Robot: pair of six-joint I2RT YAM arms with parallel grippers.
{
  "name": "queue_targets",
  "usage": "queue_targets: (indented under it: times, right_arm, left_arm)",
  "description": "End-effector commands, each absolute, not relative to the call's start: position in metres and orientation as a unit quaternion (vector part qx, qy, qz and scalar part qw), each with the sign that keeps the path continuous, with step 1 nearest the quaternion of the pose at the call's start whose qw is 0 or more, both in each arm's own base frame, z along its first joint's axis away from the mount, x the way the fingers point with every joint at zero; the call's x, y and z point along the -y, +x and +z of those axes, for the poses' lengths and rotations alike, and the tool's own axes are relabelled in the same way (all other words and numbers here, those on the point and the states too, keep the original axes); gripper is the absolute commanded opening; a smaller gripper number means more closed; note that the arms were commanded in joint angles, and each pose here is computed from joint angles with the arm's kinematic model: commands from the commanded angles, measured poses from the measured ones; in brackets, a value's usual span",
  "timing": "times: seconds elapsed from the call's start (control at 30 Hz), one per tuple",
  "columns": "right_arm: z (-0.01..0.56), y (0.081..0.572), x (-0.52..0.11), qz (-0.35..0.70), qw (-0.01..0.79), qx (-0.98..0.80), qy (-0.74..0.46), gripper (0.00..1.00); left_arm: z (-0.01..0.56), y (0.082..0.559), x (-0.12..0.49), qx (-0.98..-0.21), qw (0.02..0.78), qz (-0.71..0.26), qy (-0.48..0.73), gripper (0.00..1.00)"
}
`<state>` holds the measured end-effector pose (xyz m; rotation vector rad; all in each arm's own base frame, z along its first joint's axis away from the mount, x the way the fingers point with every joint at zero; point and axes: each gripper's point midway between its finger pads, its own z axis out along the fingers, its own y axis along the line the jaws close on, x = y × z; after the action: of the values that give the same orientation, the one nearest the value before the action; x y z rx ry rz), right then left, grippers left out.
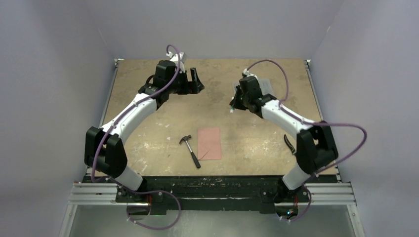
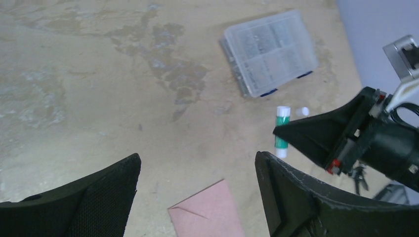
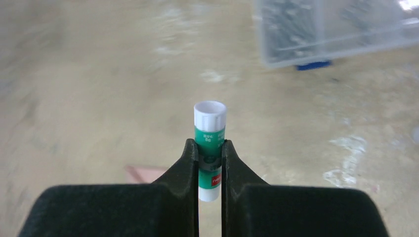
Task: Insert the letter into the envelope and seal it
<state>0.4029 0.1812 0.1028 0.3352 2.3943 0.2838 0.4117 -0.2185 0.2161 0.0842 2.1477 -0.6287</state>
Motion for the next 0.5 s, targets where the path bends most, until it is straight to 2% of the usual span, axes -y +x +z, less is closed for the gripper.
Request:
queue_targets:
  times: [0.0, 0.13, 0.27, 0.47]
  right_arm:
    - [0.187, 0.393, -0.225, 0.239, 0.471, -0.846, -0.078, 0.0]
    - [0.22, 0.372, -0.242, 0.273, 0.527, -0.781, -0.196, 0.0]
    - [0.245, 0.362, -0.249, 0.256, 0.577, -0.719, -0.293, 0.0]
    - [0.268, 0.364, -0.257, 0.226, 0.606, -0.675, -0.354, 0.0]
  left_arm:
    - [0.265, 0.407, 0.251, -0.819, 0.428, -0.377, 0.063, 0.85]
    - [0.283, 0.387, 0.277, -0.786, 0.395, -0.464, 0.109, 0.84]
    - [0.29, 0.367, 0.291, -0.761, 0.358, -0.523, 0.137, 0.82]
    - [0.282, 0.353, 0.301, -0.753, 0.313, -0.56, 0.149, 0.82]
